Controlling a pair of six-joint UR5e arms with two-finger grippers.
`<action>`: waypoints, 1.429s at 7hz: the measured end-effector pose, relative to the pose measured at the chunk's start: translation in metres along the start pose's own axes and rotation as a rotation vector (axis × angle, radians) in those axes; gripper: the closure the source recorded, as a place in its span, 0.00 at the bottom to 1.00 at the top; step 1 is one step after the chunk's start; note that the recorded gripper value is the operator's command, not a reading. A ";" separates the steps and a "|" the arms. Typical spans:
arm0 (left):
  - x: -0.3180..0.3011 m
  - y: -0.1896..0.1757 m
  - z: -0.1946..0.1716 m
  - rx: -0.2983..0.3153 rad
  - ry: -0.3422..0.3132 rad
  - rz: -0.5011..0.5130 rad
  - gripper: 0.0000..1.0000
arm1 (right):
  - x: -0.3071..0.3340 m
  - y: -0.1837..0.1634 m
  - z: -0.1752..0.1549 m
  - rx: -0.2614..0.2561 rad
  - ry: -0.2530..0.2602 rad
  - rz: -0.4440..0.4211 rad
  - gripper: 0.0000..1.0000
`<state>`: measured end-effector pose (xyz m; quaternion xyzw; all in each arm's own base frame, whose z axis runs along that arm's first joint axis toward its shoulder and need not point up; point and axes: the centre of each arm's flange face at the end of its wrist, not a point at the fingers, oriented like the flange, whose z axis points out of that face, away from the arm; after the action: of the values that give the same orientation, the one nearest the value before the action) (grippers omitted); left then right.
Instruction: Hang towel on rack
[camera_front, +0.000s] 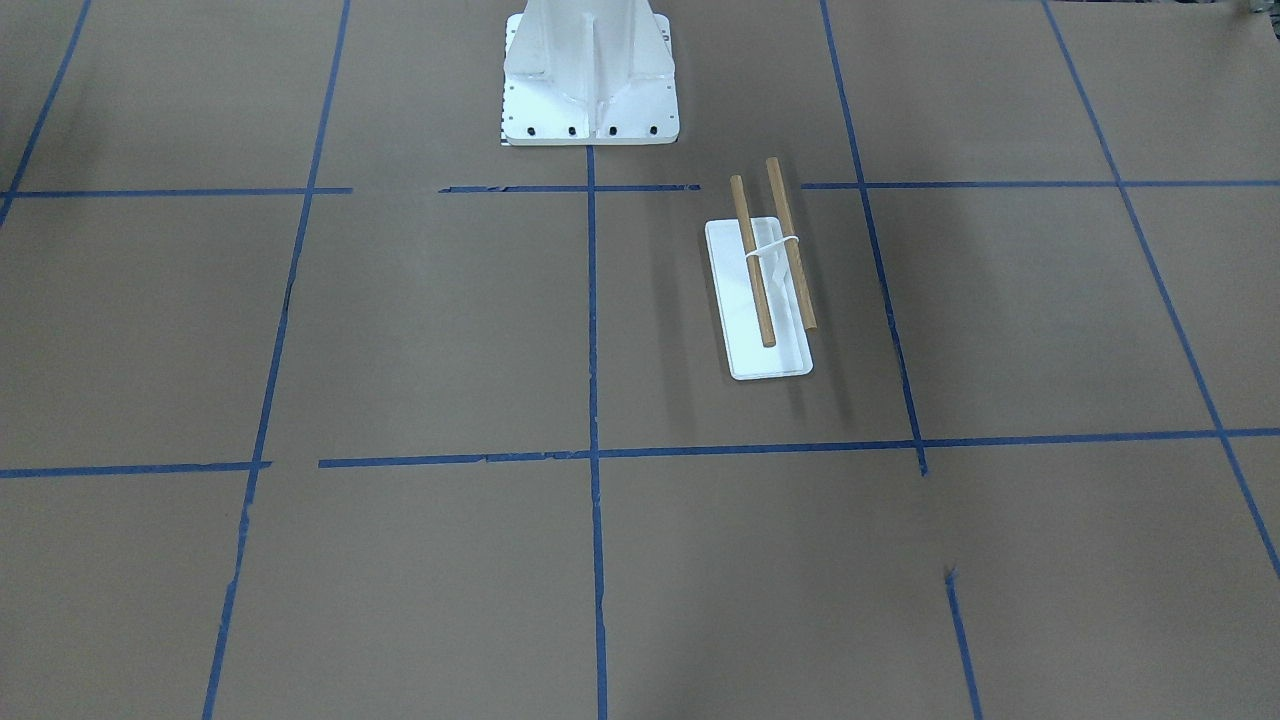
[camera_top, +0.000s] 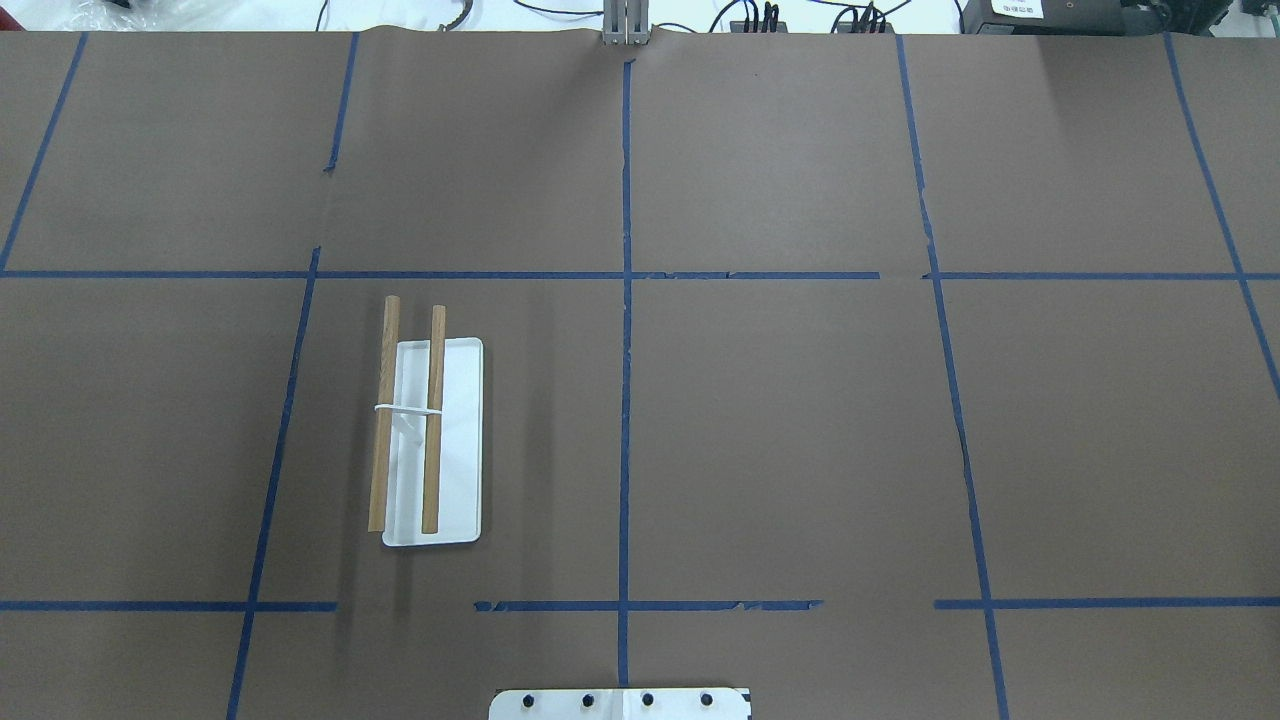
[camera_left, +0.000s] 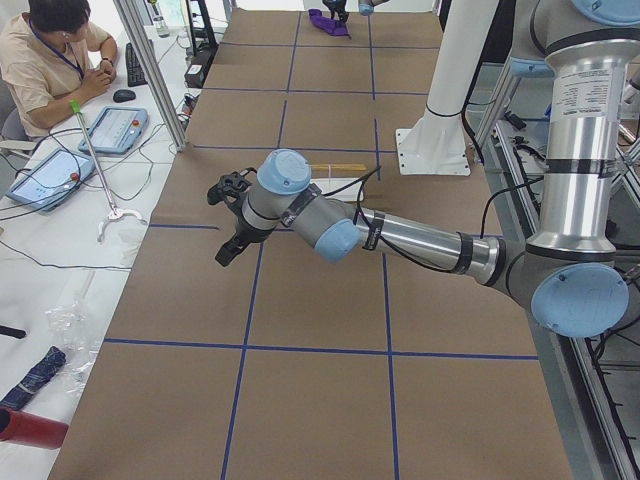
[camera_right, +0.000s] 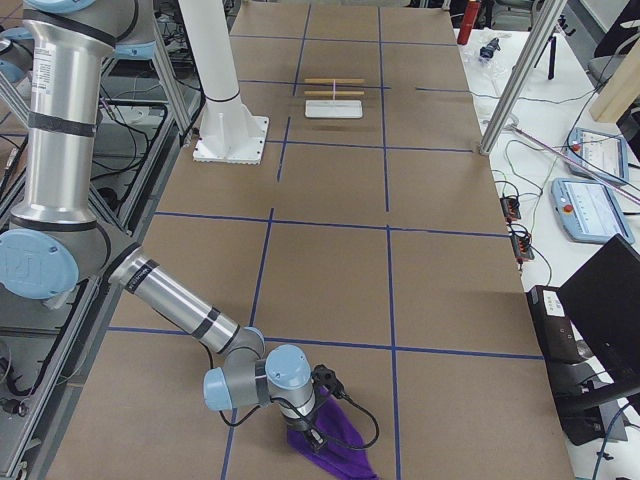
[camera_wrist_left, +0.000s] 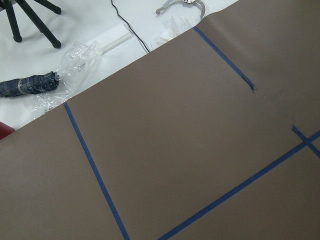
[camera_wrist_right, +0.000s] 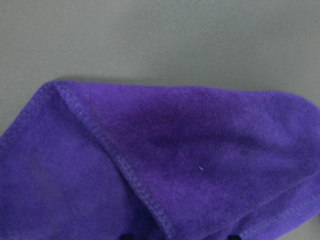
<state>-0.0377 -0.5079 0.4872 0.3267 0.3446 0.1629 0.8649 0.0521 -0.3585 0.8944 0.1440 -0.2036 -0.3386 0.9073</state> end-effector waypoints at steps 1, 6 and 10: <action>0.000 0.000 0.000 0.000 0.000 0.000 0.00 | 0.000 0.000 0.001 -0.002 -0.001 0.001 1.00; 0.000 0.001 0.000 -0.001 0.000 -0.001 0.00 | 0.006 -0.012 -0.016 0.050 -0.003 -0.023 1.00; 0.003 -0.001 -0.001 0.016 0.024 0.015 0.00 | 0.021 -0.046 -0.086 0.184 -0.013 0.011 1.00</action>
<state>-0.0359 -0.5064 0.4843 0.3339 0.3539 0.1706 0.8568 0.0818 -0.3955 0.8067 0.2234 -0.2408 -0.3144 0.8907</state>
